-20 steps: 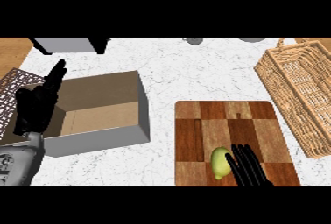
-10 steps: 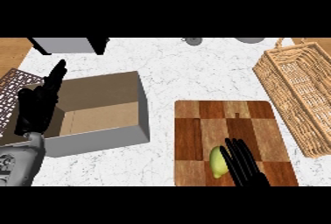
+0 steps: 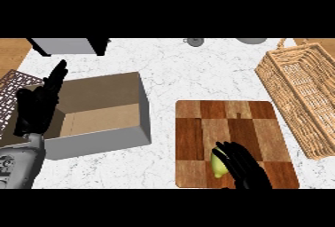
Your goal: Pick the lemon from the cutting board and place it in the basket
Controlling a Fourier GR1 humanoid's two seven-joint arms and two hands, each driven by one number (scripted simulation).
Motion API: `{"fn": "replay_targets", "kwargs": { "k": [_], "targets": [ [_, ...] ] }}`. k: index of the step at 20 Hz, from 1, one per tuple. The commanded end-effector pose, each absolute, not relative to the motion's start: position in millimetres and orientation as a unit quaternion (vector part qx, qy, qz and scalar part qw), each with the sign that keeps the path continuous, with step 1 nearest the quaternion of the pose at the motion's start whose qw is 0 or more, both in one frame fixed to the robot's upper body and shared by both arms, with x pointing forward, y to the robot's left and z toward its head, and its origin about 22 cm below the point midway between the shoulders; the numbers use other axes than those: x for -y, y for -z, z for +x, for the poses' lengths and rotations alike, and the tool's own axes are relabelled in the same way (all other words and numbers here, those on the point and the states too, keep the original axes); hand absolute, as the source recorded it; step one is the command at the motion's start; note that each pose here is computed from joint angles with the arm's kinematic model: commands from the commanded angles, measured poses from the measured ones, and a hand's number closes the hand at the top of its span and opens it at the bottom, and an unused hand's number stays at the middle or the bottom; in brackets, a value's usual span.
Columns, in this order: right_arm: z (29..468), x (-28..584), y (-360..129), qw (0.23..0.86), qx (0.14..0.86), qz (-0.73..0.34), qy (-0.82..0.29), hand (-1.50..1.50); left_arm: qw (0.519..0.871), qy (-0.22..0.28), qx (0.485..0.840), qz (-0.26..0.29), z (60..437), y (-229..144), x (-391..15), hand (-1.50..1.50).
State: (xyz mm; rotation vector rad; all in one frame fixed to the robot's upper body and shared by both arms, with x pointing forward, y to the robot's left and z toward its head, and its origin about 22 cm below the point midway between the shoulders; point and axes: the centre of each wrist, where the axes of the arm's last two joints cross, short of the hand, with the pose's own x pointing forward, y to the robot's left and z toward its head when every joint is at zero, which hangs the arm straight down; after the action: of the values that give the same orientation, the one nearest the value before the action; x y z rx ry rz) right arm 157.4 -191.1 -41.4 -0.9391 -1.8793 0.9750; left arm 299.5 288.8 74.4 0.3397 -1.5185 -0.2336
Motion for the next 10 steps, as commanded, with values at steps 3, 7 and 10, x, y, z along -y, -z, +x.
{"fn": "replay_targets", "kwargs": {
  "k": [3, 7, 10],
  "targets": [
    [159.1, 195.7, 51.3, 0.355, 0.732, -0.417, -0.405, 1.50, 0.763, 0.092, 0.629, 0.120, 291.4, -41.6, -288.0, 0.00],
    [178.6, 187.6, 53.2, 0.323, 0.734, -0.436, -0.408, 1.50, 0.763, 0.099, 0.626, 0.123, 292.8, -25.6, -283.3, 0.00],
    [168.5, 198.2, 45.6, 0.311, 0.730, -0.452, -0.406, 1.50, 0.764, 0.087, 0.628, 0.124, 299.7, -34.7, -285.8, 0.00]
  ]
}}
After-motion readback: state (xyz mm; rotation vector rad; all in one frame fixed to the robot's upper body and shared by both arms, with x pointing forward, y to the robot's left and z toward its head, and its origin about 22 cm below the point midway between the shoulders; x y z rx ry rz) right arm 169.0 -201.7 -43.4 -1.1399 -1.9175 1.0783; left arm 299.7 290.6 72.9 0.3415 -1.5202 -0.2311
